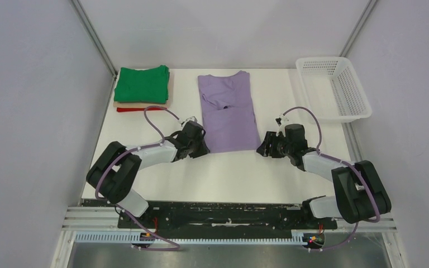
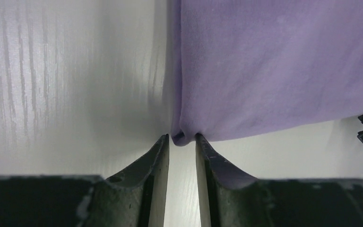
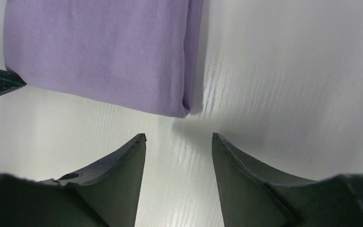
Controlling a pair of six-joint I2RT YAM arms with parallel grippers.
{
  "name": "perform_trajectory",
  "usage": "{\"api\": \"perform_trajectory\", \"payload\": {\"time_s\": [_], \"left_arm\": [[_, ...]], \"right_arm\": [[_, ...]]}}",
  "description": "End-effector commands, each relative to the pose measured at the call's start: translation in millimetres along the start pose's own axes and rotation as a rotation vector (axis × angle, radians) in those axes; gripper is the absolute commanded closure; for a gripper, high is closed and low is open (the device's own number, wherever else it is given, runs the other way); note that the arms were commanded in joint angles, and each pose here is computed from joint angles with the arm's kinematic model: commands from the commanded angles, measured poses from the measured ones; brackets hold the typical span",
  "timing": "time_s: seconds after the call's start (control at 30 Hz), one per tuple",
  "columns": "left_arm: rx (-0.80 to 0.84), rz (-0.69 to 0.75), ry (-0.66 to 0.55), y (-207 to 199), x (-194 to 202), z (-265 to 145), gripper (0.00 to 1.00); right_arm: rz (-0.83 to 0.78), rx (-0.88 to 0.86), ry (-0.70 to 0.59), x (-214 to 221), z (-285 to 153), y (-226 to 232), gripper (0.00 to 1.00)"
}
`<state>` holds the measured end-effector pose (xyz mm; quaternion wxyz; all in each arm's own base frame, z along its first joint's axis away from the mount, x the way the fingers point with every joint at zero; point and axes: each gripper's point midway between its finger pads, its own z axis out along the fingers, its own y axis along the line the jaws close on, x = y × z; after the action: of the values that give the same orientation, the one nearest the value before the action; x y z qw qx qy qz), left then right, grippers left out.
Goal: Fold and stack the t-shirts
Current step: Grab one side of the 2/3 rectangular tshirt with both arms
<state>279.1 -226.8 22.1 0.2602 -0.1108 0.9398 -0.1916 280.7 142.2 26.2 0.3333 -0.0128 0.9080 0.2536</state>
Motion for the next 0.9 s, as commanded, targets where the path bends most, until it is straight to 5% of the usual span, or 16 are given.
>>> {"api": "perform_trajectory", "payload": {"time_s": [0.0,0.23,0.37,0.47,0.7,0.87], "left_arm": [[0.006,-0.027,0.003,-4,-1,11,0.68],[-0.011,-0.015,0.019,-4,-1,23,0.77],[-0.033,-0.001,0.017,-2,-2,25,0.98],[-0.036,0.013,0.012,0,-3,24,0.98],[-0.007,0.028,0.007,0,2,11,0.98],[-0.032,0.055,0.012,13,24,-12,0.98]], "right_arm": [[0.009,-0.028,0.012,1,7,3,0.45],[0.019,-0.019,0.021,-1,17,1,0.49],[0.027,-0.001,0.028,-4,23,-2,0.55],[0.026,0.002,0.04,-1,25,-3,0.63],[0.021,-0.067,0.111,22,19,10,1.0],[-0.033,-0.084,0.165,52,-4,15,1.0]]}}
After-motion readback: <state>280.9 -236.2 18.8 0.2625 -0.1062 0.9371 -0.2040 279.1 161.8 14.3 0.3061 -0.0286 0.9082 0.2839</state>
